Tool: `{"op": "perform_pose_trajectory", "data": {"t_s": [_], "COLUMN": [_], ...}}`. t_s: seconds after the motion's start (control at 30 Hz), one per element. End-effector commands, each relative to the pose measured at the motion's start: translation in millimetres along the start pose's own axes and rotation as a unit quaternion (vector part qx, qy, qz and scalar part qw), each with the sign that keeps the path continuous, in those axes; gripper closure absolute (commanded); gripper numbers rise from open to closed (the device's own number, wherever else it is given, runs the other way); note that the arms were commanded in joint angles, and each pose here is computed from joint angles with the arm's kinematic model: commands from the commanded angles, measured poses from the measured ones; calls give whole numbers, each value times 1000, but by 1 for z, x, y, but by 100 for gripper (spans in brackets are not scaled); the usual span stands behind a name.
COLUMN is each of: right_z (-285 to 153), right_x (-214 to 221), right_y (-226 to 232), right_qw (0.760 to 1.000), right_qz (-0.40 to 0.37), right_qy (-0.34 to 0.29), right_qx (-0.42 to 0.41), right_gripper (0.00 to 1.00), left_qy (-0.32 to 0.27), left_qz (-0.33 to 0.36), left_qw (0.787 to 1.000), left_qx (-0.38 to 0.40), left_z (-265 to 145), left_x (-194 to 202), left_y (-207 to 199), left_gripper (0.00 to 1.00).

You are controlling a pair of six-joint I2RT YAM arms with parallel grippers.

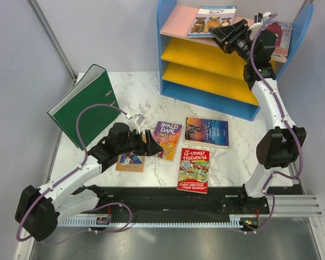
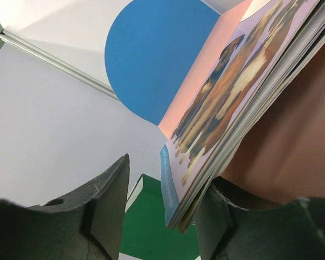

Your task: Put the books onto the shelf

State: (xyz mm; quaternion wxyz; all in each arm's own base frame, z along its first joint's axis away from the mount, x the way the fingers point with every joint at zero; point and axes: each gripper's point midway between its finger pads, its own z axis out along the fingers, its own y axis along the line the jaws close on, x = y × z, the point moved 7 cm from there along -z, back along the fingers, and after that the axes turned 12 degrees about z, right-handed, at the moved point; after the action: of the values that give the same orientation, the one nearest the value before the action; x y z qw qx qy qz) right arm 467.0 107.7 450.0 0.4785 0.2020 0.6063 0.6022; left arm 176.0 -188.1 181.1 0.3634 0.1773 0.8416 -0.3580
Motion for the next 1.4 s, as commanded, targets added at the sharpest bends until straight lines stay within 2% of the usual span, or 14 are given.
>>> {"op": "perform_pose_trajectory", "data": {"t_s": [0.0,0.4,1.1,1.37], "right_z": [-13,-22,-39,-47], "right_x": [-1,3,24,30], "right_y": [22,21,-25,-31], "right_qw": [1000,999,997,997], "right_qz": [-12,13,27,19], "right_qy": [-8,26,55,59], "right_qx": [-25,-20,38,46], "right_gripper": [44,41,37,29], "left_qy": [-9,-12,-6,-4], "left_qz": [13,13,10,9], "left_qw": [1000,1000,1000,1000], "left_qx": [-4,-4,-6,-8], "left_z": [-3,-7,-6,-6], "left_x": [0,-1,4,7], "left_y": [0,-2,0,1], "left_gripper": [18,18,18,17]}}
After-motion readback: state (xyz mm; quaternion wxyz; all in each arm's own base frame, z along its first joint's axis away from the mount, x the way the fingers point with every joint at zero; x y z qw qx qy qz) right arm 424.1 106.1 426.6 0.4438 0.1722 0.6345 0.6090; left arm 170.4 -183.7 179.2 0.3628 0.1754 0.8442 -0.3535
